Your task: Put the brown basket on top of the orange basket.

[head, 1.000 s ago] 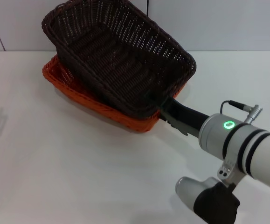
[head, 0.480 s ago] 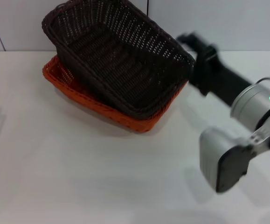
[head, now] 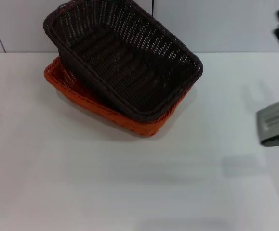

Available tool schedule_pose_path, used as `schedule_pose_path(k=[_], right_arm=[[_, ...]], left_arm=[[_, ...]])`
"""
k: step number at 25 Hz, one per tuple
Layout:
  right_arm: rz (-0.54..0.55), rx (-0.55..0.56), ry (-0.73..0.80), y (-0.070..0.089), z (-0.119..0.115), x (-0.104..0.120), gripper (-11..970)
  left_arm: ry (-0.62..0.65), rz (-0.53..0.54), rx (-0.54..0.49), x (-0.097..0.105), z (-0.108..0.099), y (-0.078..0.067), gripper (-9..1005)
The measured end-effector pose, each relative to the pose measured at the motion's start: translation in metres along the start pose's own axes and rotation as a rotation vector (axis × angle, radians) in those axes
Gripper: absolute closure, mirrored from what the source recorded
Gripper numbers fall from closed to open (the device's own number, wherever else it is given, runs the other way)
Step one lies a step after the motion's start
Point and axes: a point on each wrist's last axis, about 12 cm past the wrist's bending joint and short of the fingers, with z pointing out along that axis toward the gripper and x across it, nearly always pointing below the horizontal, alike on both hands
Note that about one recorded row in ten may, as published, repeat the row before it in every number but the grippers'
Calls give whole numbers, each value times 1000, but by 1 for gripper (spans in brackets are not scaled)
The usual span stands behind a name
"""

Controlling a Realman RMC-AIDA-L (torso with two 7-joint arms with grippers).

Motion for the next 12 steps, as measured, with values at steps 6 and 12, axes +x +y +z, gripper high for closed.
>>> schedule_pose_path(k=[6,12], right_arm=[[373,172,144,2,-32,42,144],[787,338,201,5,-81,96,145]], left_arm=[[-8,-50,-50,-1,-4,11,213],[-10,-87,-64,0,-11,15,213]])
